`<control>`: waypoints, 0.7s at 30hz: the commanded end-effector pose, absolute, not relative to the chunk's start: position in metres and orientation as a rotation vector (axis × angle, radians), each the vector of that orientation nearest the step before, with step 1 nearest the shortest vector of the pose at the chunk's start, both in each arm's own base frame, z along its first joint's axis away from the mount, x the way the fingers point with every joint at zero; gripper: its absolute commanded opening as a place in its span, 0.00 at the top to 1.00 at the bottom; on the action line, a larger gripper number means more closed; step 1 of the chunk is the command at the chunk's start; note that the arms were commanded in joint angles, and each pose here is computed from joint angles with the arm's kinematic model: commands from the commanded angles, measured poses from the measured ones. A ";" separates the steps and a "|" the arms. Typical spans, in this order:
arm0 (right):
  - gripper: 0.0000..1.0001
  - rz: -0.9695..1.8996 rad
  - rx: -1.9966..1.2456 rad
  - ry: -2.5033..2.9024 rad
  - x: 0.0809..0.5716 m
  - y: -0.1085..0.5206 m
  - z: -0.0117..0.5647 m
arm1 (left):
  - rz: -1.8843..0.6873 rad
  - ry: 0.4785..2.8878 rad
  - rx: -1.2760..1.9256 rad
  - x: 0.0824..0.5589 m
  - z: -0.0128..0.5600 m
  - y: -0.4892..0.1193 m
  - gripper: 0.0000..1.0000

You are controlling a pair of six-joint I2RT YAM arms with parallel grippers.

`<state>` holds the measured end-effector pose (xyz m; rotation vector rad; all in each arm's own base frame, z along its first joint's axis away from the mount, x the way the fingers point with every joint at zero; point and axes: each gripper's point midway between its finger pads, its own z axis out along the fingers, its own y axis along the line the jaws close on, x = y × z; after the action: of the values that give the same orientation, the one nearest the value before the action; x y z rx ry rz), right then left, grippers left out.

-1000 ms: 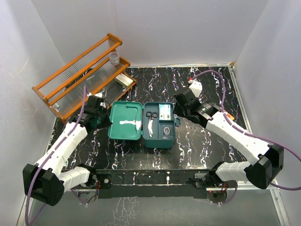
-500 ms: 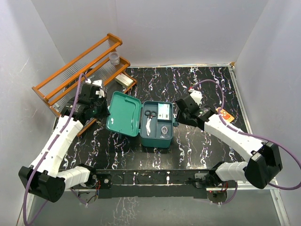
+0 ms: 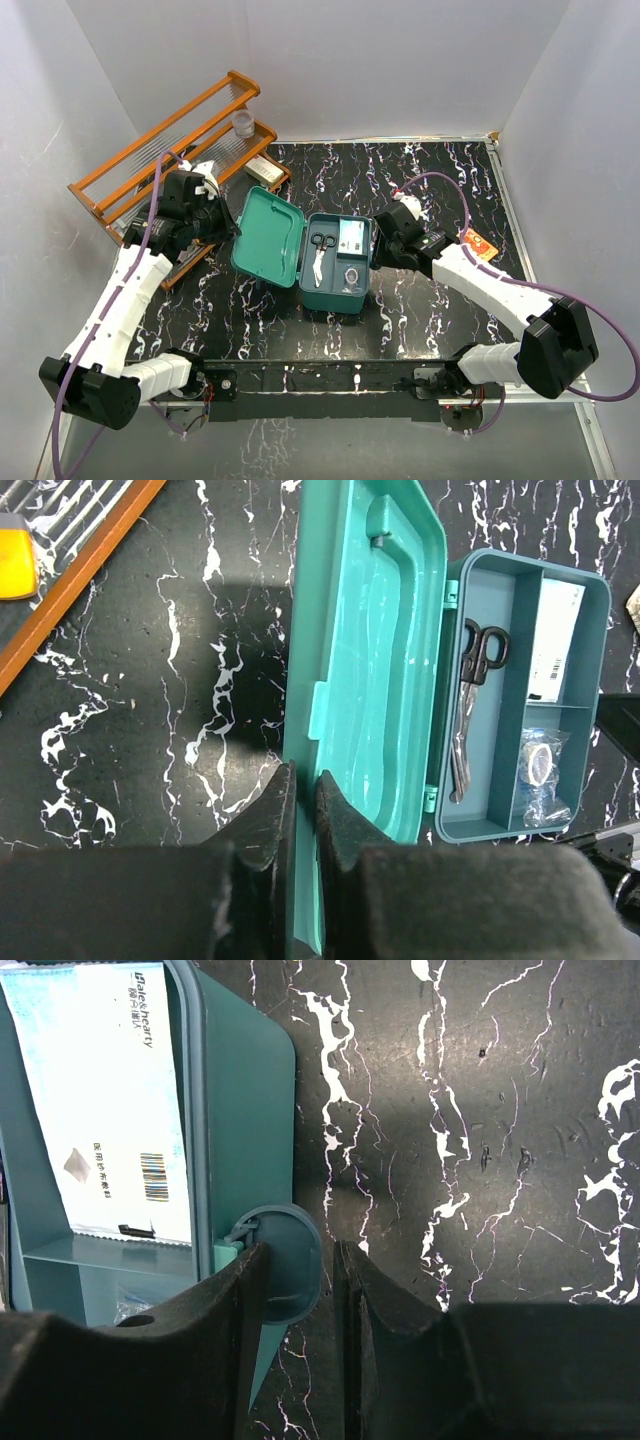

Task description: Organize the medicine kit

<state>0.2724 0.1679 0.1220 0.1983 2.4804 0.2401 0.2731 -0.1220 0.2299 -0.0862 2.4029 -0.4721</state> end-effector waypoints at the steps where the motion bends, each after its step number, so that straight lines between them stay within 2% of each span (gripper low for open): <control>1: 0.69 0.451 0.137 2.429 0.280 0.204 0.136 | -0.828 2.342 -0.011 0.257 0.262 -0.169 0.93; 11: 0.69 0.479 0.127 2.430 0.280 0.208 0.136 | -1.024 2.327 0.071 0.238 0.255 -0.190 0.61; 15: 0.70 0.487 0.119 2.428 0.280 0.209 0.137 | -1.141 2.290 0.112 0.230 0.260 -0.201 0.55; 21: 0.70 0.478 0.126 2.423 0.280 0.208 0.138 | -1.286 2.282 0.142 0.224 0.259 -0.215 0.53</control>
<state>0.2731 0.1711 0.1220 0.1555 2.4828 0.2658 0.2592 -0.1880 0.2906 0.0985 2.1117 -1.0323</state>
